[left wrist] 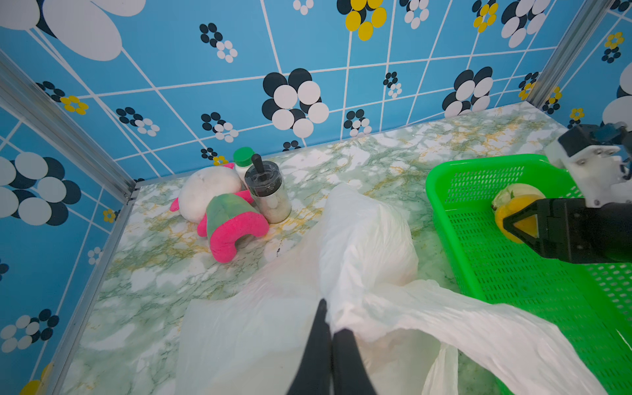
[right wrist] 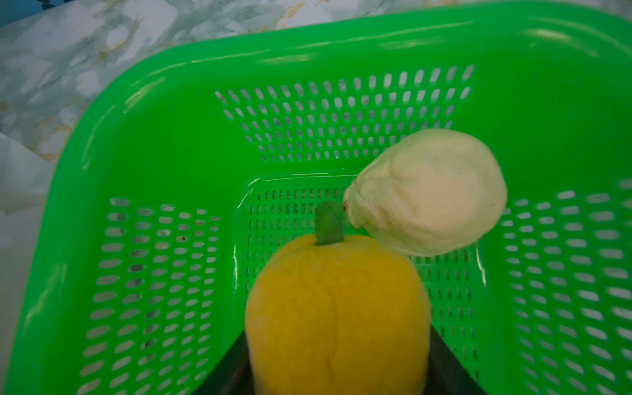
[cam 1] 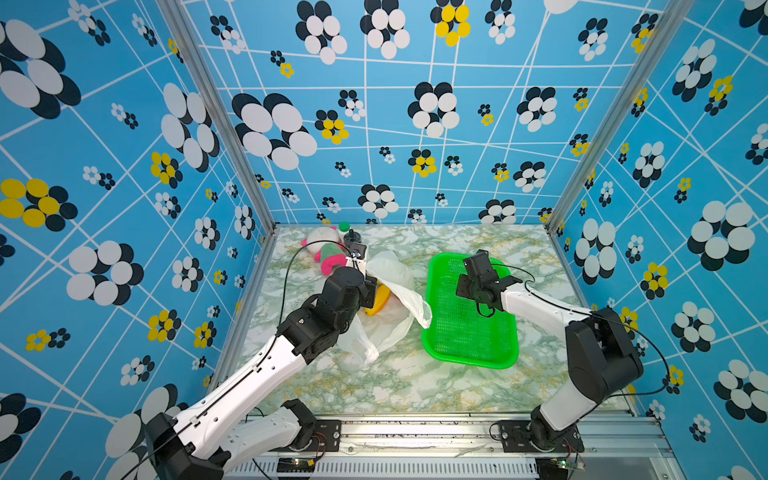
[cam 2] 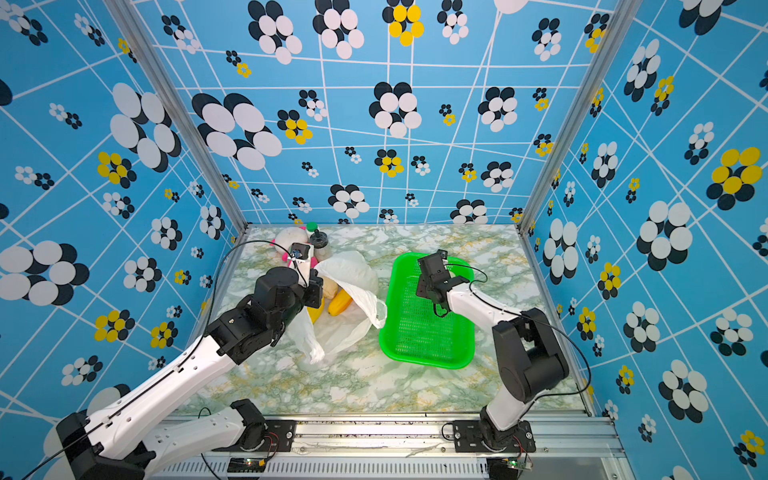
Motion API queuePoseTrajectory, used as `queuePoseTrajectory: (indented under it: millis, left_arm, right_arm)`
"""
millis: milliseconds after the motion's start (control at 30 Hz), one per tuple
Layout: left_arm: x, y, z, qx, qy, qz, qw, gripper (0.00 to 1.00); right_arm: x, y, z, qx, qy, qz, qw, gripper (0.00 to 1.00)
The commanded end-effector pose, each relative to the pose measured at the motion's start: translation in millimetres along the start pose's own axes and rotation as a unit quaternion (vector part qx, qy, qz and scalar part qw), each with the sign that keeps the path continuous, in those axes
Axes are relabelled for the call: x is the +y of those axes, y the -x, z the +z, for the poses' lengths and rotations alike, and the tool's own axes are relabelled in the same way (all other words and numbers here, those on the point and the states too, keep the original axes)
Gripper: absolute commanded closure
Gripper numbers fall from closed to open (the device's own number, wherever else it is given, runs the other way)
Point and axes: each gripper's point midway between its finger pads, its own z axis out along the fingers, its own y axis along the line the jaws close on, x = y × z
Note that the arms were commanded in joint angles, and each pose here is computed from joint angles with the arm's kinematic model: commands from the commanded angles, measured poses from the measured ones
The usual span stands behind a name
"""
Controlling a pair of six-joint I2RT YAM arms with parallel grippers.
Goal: Untie the knot of the plastic bag and take out the fruit
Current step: 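Lower the round yellow fruit into the basket and open the right gripper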
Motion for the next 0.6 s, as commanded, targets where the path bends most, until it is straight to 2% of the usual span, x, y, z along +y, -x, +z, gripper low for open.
queuePoseTrajectory:
  millis: [0,100,167,267,367,567]
  left_arm:
    - [2.3,2.4,1.5,0.0,0.004,0.004,1.0,1.0]
    - [2.3,2.8,4.4,0.005,0.006,0.007,1.0,1.0]
    - [1.3,1.3,5.8,0.009,0.005,0.008,1.0,1.0]
    - [-1.0,-1.2,5.5,0.012,-0.002,0.006,1.0,1.0]
    - [-2.5,1.2,3.1,0.008,-0.009,0.003,1.0,1.0]
    - [-5.9,3.9,0.0,0.003,-0.023,-0.003,1.0,1.0]
  right_arm:
    - [4.1,-4.1,4.1,0.025,0.003,0.007,1.0,0.41]
    - [3.9,-3.0,1.6,0.023,0.004,0.009,1.0,0.2]
    - [-0.7,-0.7,-3.8,0.014,-0.003,0.013,1.0,0.12]
    - [-3.6,4.7,-24.5,-0.006,-0.004,0.003,1.0,0.08]
    - [-5.5,12.0,-60.8,-0.051,-0.014,-0.018,0.998,0.03]
    - [-3.6,17.4,-134.7,-0.136,0.056,-0.018,0.989,0.04]
